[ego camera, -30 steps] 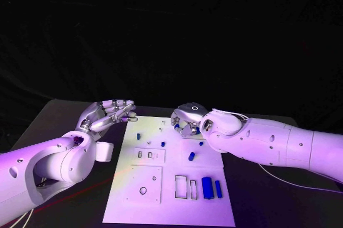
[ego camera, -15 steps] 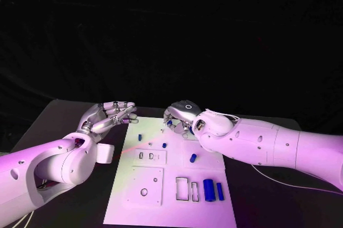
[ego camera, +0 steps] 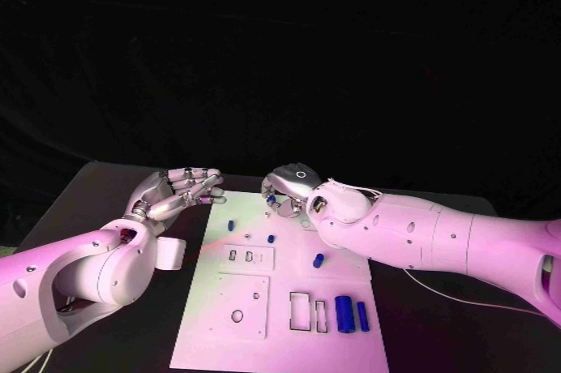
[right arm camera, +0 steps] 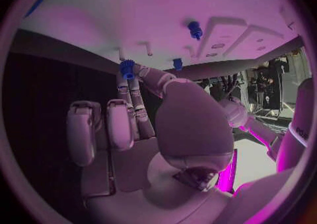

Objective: Assemble the parts on the task board

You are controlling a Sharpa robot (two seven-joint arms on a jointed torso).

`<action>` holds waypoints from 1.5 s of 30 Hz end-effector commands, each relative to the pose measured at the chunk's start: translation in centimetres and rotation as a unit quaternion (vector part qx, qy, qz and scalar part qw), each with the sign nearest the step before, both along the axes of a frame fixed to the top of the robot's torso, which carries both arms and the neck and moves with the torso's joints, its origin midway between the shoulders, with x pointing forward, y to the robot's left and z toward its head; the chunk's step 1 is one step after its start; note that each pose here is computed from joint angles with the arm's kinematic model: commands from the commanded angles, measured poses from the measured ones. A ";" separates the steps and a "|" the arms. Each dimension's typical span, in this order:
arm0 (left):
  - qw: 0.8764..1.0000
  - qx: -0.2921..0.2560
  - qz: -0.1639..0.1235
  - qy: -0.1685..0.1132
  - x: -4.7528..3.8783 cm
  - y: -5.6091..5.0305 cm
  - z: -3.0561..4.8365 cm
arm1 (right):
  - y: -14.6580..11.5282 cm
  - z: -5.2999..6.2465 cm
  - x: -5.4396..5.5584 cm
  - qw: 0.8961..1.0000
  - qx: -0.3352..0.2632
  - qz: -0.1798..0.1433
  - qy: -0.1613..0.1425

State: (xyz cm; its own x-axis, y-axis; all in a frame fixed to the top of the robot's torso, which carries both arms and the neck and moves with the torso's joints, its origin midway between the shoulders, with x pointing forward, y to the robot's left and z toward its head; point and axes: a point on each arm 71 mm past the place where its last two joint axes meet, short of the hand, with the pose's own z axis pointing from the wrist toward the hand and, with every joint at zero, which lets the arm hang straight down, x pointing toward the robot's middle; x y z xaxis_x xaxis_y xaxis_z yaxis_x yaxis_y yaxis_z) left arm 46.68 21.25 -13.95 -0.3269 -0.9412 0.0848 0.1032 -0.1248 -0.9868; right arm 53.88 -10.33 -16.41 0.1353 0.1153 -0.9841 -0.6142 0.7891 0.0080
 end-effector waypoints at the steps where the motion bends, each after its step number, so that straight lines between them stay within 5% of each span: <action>1: 1.000 -0.004 -0.012 -0.004 -0.10 -0.3 0.25 | 0.1 0.0 0.0 1.000 -0.007 0.000 -0.008; 45: 1.000 -0.002 -0.008 -0.004 0.02 0.0 0.35 | -0.8 -0.5 0.2 0.999 -0.035 -0.015 -0.003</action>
